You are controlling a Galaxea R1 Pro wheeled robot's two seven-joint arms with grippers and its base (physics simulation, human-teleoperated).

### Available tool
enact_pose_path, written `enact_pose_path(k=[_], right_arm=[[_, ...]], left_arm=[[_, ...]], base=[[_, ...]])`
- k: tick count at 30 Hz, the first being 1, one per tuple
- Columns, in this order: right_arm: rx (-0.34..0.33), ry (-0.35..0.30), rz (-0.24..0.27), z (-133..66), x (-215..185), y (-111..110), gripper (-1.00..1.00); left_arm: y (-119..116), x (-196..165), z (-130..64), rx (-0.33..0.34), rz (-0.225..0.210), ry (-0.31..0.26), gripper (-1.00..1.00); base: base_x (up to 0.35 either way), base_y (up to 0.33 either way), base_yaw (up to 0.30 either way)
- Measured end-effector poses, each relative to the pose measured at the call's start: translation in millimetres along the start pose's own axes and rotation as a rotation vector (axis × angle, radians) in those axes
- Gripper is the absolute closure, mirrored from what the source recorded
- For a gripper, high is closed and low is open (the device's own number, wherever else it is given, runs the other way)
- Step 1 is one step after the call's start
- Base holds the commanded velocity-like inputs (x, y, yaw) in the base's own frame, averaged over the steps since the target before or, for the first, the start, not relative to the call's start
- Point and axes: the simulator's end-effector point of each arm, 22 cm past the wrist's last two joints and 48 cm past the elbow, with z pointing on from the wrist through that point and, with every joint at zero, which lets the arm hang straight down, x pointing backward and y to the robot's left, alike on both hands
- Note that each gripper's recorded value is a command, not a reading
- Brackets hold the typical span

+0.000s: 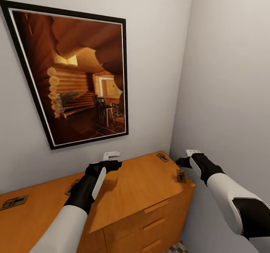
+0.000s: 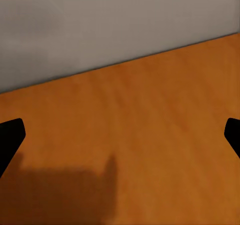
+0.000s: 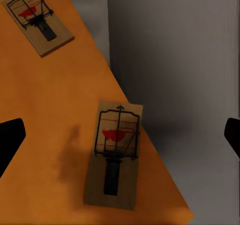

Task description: Take the four mousetraps from the cabinet in the bathroom and place them on the bathroom floor. Make sure all four end up on the same floor surface, and ensure that at least two of them are either under or directly next to the same bathroom sink.

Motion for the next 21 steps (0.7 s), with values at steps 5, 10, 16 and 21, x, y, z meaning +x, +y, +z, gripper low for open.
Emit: enact_pose_path(k=[5,10,16,21], right_arm=[[0.001,0.002,0.002,0.2,0.7,-1.6,-1.0],[0.0,0.001,0.004,0.2,0.6,-1.5,-1.0],[0.0,0.001,0.004,0.2,0.5,-1.5,-1.0],[0.0,0.001,0.004,0.1,0.3,-1.5,-1.0]], left_arm=[[0.0,0.0,0.0,0.0,0.0,0.0,-1.0],[0.0,0.0,0.0,0.0,0.0,0.0,-1.0],[-0.1,0.1,0.0,0.001,0.0,0.0,-1.0],[-0.7,0.9,0.3,0.003,0.001,0.002,-1.0]], base=[[0.0,0.0,0.0],[0.0,0.0,0.0],[0.0,0.0,0.0],[0.0,0.0,0.0]])
